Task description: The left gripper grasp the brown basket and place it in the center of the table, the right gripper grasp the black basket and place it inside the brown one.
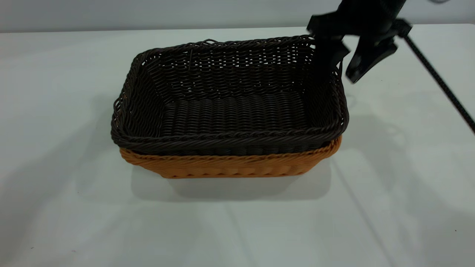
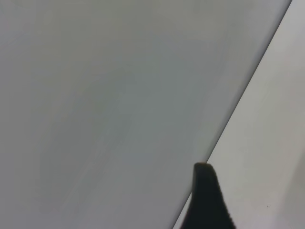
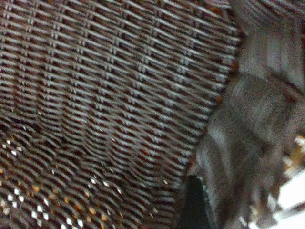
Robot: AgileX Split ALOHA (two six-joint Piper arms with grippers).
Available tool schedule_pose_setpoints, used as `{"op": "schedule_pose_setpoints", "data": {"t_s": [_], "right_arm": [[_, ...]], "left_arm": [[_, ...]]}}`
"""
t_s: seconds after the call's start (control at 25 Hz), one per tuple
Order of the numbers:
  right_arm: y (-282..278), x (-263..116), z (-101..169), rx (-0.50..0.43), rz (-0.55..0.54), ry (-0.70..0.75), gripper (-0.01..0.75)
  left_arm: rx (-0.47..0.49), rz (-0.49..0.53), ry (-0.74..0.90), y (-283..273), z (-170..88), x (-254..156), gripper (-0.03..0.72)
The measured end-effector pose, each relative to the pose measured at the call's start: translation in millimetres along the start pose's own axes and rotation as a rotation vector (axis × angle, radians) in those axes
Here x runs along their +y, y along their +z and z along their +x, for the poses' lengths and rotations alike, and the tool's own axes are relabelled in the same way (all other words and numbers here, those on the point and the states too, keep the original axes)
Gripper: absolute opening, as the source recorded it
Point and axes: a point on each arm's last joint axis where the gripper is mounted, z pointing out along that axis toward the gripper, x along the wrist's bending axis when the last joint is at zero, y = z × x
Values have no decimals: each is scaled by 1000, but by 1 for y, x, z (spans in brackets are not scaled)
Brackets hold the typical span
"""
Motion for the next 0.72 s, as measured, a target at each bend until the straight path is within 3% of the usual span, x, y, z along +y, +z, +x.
{"op": "schedule_pose_setpoints", "data": {"t_s": [0.2, 0.4, 0.72], "right_arm": [[-53, -2, 12, -34, -59, -64, 475], [-140, -18, 34, -88, -209, -122, 475], [-265, -94, 67, -156, -371, -144, 475]], "left_arm": [[-22, 8, -6, 0, -2, -1, 454], [-25, 2, -90, -17, -4, 5, 454], [-40, -13, -241, -90, -15, 23, 454]]}}
